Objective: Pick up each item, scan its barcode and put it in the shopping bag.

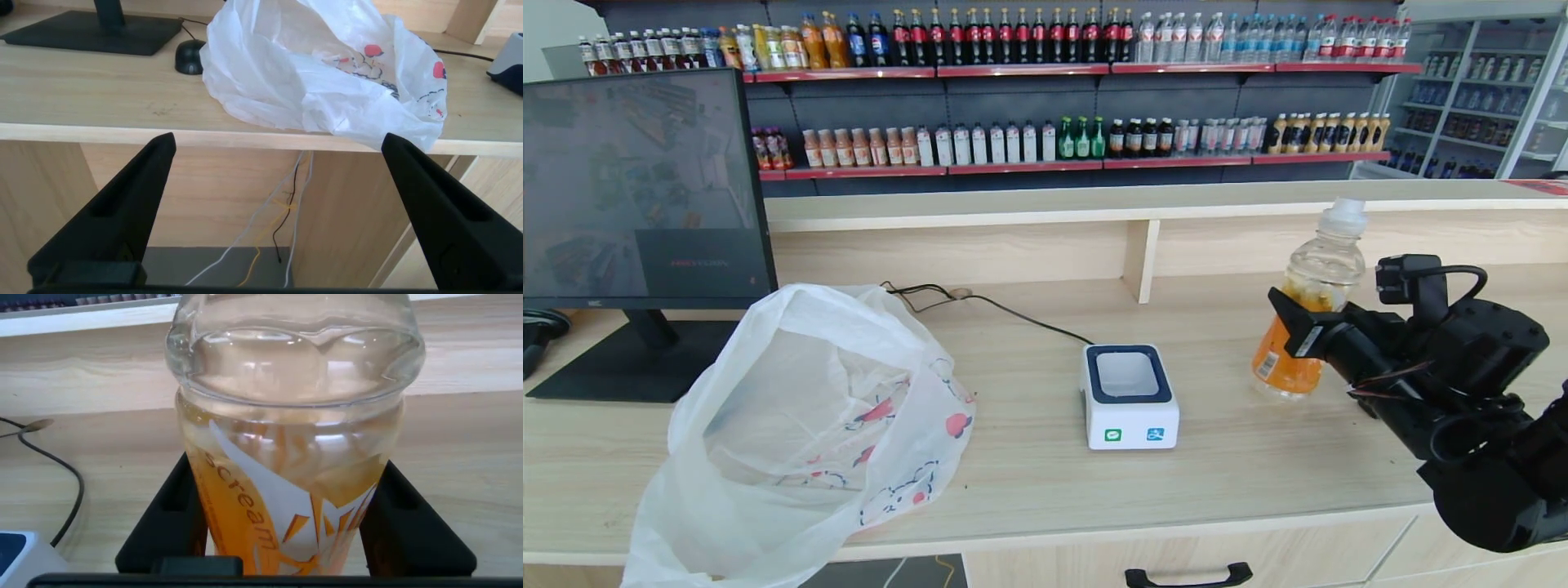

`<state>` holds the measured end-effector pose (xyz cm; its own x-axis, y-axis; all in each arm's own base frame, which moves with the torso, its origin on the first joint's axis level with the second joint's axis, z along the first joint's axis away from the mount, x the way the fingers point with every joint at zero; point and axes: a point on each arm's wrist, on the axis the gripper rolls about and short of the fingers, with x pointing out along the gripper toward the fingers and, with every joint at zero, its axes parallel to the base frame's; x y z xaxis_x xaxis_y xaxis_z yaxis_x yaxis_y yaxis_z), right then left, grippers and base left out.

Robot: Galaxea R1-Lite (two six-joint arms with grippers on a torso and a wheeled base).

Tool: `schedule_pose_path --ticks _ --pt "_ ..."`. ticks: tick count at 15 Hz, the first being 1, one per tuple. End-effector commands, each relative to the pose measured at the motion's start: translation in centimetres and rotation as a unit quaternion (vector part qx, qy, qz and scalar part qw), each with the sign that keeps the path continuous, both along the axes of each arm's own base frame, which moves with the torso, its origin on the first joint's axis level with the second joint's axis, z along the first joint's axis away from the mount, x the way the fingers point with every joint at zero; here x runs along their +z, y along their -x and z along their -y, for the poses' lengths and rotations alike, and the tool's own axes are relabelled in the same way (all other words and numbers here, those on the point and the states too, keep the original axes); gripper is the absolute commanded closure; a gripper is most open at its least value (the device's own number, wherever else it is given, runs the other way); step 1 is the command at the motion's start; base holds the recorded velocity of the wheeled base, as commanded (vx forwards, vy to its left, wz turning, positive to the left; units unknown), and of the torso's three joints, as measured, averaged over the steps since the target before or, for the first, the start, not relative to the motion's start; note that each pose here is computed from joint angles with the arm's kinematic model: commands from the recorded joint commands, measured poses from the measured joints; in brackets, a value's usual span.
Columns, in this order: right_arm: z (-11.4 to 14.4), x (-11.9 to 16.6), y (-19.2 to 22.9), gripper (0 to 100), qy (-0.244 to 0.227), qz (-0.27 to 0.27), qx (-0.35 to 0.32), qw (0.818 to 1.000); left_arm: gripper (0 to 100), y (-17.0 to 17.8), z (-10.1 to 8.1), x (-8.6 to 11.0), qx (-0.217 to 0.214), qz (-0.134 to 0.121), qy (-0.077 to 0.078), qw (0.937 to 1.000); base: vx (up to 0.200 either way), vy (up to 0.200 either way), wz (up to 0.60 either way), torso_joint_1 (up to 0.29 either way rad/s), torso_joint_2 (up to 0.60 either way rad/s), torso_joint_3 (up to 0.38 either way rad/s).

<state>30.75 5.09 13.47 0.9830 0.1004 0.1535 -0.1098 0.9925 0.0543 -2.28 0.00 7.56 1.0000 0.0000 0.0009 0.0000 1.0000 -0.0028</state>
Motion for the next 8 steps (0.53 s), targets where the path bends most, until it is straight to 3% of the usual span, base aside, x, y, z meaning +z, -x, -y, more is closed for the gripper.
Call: schedule_pose_path --ticks 1,8 --pt "0.1 1.2 0.6 100 -0.003 0.02 0.001 1.0 0 0.0 0.0 0.0 0.0 0.0 0.0 1.0 0.0 0.0 0.0 0.0 0.0 0.0" --pt "-0.8 4.0 4.9 100 -0.009 0.055 0.03 0.998 0 0.0 0.0 0.0 0.0 0.0 0.0 1.0 0.0 0.0 0.0 0.0 0.0 0.0"
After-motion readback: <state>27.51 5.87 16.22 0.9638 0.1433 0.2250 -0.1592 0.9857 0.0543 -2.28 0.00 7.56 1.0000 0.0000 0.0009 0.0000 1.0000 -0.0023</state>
